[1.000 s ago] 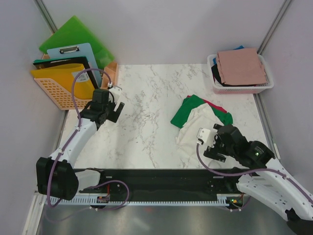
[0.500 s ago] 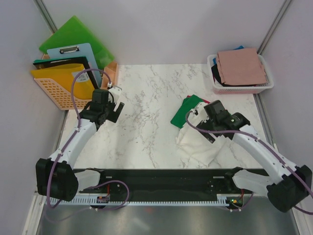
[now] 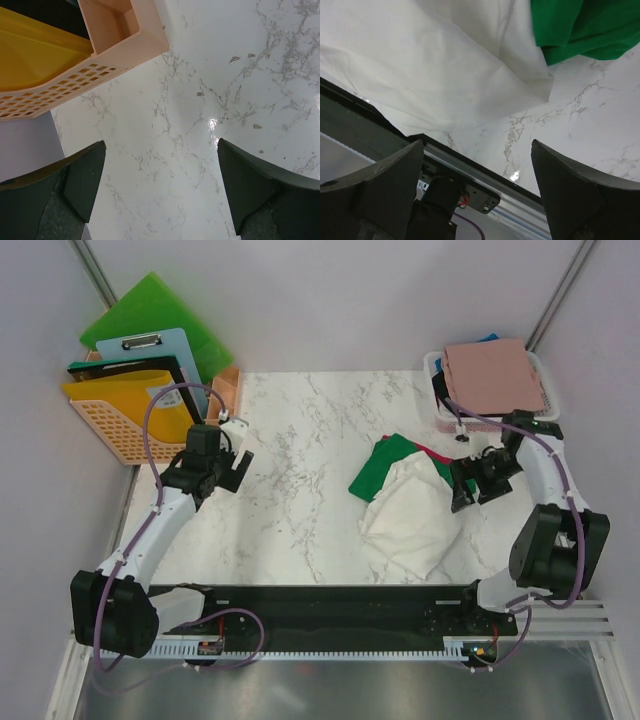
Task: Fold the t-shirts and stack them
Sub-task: Neatly place the folded tshirt to the corner
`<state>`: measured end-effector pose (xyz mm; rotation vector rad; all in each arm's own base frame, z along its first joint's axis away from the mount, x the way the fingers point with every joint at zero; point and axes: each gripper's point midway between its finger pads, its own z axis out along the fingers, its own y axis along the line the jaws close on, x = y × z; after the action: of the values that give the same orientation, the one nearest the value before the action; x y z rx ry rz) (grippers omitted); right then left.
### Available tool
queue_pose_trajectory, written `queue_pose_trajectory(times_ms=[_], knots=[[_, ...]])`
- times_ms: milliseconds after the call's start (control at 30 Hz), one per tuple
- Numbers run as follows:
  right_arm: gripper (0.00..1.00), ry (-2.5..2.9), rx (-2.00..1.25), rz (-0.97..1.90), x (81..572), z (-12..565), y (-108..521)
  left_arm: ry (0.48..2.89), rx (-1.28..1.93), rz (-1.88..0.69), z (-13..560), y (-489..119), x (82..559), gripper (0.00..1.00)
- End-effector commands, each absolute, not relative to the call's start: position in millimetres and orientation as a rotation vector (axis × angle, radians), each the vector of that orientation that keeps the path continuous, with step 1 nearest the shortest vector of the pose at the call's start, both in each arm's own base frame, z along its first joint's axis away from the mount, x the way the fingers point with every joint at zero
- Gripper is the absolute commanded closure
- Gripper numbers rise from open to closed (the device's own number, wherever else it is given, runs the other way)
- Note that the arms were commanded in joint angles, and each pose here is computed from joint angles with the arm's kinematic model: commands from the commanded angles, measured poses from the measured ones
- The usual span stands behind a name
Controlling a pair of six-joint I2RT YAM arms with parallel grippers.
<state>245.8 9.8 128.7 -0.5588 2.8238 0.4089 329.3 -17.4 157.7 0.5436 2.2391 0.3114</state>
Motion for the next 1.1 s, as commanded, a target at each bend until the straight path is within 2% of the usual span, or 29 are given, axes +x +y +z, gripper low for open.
queue_pose_trajectory(times_ms=[0, 167, 400, 600, 733, 900, 1067], knots=[[0.05, 2.796, -0.606, 0.837, 216, 144, 12, 2.189, 0.567, 0.312, 168, -19, 336, 0.00], [0.04, 2.852, -0.617, 0.769, 189, 124, -20, 2.185, 0.571, 0.301, 168, -20, 335, 0.00], [0.04, 2.852, -0.671, 1.019, 176, 95, -7, 2.208, 0.586, 0.287, 162, -24, 341, 0.00], [0.05, 2.831, -0.750, 1.117, 182, 87, 6, 2.211, 0.586, 0.295, 161, -22, 338, 0.00], [0.15, 2.791, -0.753, 1.184, 195, 83, 11, 2.216, 0.585, 0.300, 159, -21, 336, 0.00], [0.13, 2.751, -0.759, 1.221, 208, 79, 14, 2.208, 0.588, 0.309, 163, -19, 334, 0.00], [0.12, 2.785, -0.759, 1.130, 217, 61, 5, 2.213, 0.593, 0.310, 161, -18, 330, 0.00]])
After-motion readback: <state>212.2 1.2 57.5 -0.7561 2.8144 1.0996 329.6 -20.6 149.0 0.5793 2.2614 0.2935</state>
